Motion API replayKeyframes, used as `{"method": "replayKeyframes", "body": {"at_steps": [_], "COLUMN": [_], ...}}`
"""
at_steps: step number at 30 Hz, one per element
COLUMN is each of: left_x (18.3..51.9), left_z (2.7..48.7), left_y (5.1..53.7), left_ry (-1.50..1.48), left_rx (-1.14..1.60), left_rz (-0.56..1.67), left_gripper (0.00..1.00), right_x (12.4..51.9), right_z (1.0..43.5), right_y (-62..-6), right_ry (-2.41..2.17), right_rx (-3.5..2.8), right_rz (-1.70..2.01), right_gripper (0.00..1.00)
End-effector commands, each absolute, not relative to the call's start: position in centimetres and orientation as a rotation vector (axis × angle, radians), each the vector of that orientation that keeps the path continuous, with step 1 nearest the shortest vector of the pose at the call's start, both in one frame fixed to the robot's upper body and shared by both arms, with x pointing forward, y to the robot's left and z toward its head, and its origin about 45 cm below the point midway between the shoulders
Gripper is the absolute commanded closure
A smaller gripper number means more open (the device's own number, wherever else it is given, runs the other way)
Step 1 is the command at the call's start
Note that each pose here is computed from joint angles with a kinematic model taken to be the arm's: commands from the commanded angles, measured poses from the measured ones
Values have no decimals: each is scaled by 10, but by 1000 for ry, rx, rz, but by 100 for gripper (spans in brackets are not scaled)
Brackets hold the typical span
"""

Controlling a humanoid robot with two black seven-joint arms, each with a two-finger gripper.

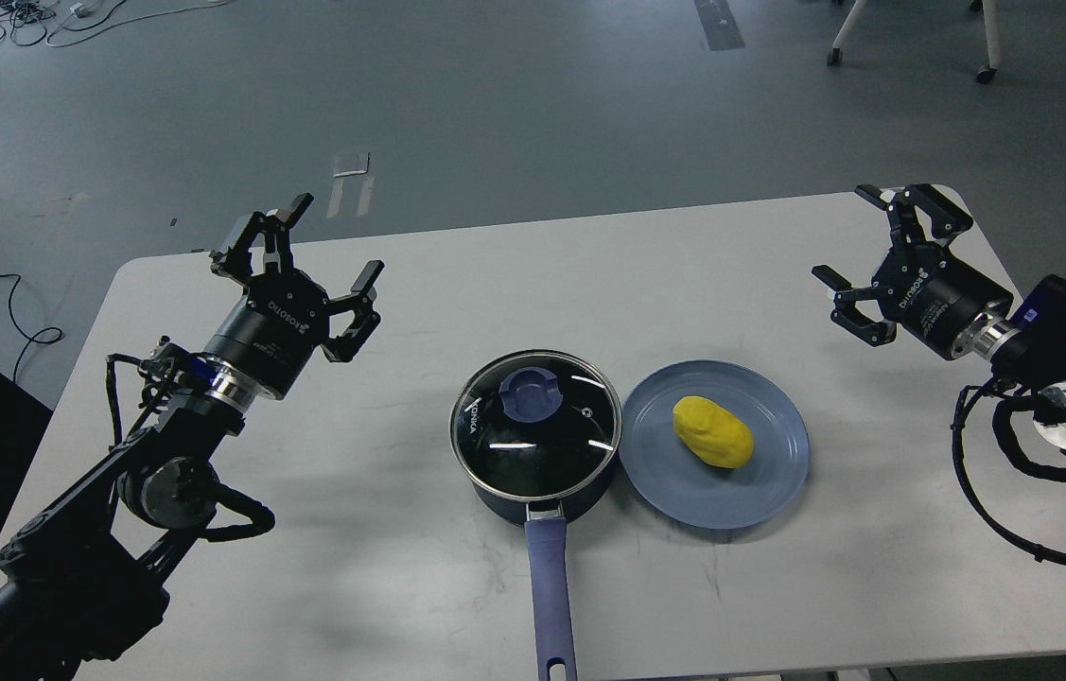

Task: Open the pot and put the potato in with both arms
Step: 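Move the left gripper down to the glass lid's knob on the black saucepan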

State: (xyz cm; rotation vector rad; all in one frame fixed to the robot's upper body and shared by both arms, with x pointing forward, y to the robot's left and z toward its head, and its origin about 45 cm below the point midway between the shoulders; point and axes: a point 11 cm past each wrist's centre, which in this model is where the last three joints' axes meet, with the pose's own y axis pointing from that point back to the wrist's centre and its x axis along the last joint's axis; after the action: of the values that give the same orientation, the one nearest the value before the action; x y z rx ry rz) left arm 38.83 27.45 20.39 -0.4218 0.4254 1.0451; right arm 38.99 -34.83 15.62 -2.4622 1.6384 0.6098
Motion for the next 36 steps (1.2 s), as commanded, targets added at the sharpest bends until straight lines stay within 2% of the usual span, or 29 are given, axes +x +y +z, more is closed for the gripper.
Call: {"method": "replayKeyframes", "body": {"at_steps": [1,8,14,18,22,25,27,33,36], "left_x": [386,385,388,393,383,378,369,347,345], "left_z": [202,201,223,253,296,312,327,341,334], "left_y": [272,266,280,267,239,226,205,164,148], "left_ry": [431,435,366,107,-252,-389,-581,-975,-1126], "left_rx": [-421,-410,-408,-228,-76,-4,99,301,430], "left_rz": [1040,1023,955,836,632,547,423,174,37], "left_gripper": [2,2,2,2,2,2,2,2,2], "right_x": [390,390,390,390,390,390,390,389,389], "right_z": [157,157,157,157,157,157,156,156,156], "right_y": [-349,-349,-349,-349,-349,-349,-349,-347,-347], "right_ry": [1638,1639,1639,1639,1639,1639,1639,1635,1633], "right_rx": [-2450,-2448,-2448,-2451,-2450,-2450,-2453,-2457,-2457], "right_rz": [610,608,608,608,609,609,611,612,614], "right_gripper": [0,0,0,0,0,0,0,0,0]}}
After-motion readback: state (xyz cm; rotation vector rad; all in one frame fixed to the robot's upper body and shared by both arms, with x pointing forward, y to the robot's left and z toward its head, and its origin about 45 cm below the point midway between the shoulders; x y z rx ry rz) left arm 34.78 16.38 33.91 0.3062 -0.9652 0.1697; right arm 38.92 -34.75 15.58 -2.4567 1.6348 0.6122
